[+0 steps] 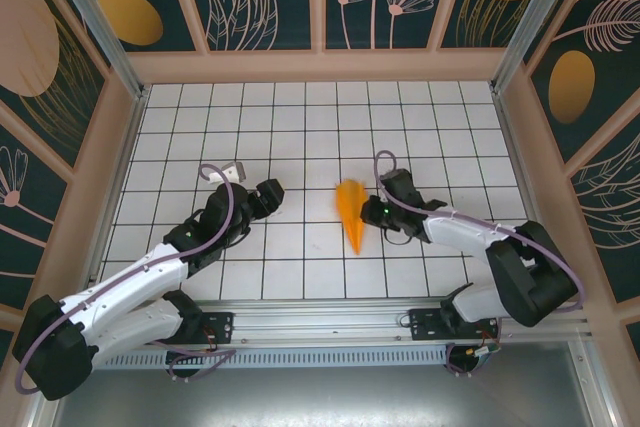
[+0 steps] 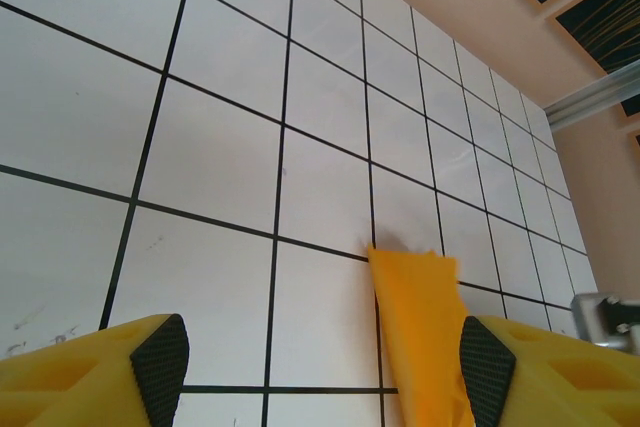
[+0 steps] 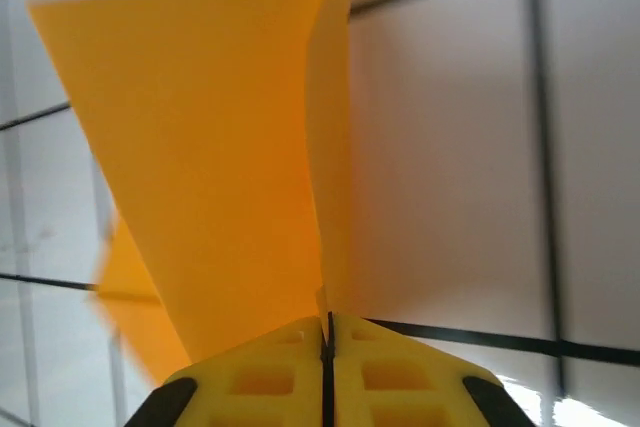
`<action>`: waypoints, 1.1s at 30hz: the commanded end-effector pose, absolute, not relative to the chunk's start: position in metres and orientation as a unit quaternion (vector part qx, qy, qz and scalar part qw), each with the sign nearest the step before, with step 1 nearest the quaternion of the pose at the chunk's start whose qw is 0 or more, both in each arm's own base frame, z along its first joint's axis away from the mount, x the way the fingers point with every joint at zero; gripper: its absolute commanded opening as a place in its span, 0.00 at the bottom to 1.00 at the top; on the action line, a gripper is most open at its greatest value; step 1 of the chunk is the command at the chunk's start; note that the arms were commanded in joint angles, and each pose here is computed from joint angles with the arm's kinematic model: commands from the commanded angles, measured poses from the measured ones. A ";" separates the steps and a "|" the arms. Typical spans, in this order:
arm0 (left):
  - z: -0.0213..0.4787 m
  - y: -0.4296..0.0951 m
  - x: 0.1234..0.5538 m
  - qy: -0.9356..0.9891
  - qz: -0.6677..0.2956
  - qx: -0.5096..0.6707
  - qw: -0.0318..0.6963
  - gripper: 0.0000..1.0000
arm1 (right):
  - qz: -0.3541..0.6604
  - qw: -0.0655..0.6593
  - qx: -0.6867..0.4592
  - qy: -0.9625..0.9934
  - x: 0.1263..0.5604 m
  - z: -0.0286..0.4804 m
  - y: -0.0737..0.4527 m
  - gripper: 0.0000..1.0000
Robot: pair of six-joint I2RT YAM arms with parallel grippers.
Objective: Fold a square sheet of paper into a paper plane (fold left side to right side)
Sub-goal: Move the paper plane to the center of the table, then pick up the paper plane at the center of the table.
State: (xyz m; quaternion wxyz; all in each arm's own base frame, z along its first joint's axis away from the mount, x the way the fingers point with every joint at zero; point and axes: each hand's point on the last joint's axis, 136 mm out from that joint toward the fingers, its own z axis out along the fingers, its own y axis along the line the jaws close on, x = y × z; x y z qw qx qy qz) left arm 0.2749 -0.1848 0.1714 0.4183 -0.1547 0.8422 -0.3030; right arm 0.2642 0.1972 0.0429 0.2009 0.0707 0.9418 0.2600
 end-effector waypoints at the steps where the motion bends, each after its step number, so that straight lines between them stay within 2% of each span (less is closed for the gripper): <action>1: 0.179 -0.185 0.278 0.841 -0.302 -0.155 0.421 0.75 | 0.249 0.201 0.072 0.945 0.267 0.040 0.179 0.21; 5: 0.182 -0.184 0.278 0.843 -0.296 -0.151 0.424 0.76 | 0.173 0.254 0.099 0.946 0.281 0.071 0.146 0.37; 9: 0.187 -0.184 0.280 0.840 -0.292 -0.140 0.435 0.80 | 0.175 0.268 0.050 0.946 0.277 0.108 0.164 0.41; 12: 0.191 -0.184 0.282 0.836 -0.293 -0.135 0.443 0.83 | 0.179 0.238 -0.007 0.955 0.251 0.108 0.196 0.45; 16: 0.191 -0.185 0.281 0.832 -0.299 -0.134 0.447 0.87 | 0.158 0.181 -0.033 0.970 0.222 0.079 0.215 0.50; 23: 0.189 -0.184 0.280 0.834 -0.296 -0.131 0.447 0.89 | 0.117 0.167 -0.039 0.978 0.218 0.059 0.215 0.50; 29: 0.186 -0.184 0.279 0.835 -0.297 -0.132 0.445 0.89 | 0.106 0.153 -0.044 0.982 0.217 0.044 0.215 0.46; 33: 0.186 -0.184 0.278 0.836 -0.296 -0.131 0.444 0.90 | 0.104 0.152 -0.049 0.982 0.222 0.038 0.221 0.38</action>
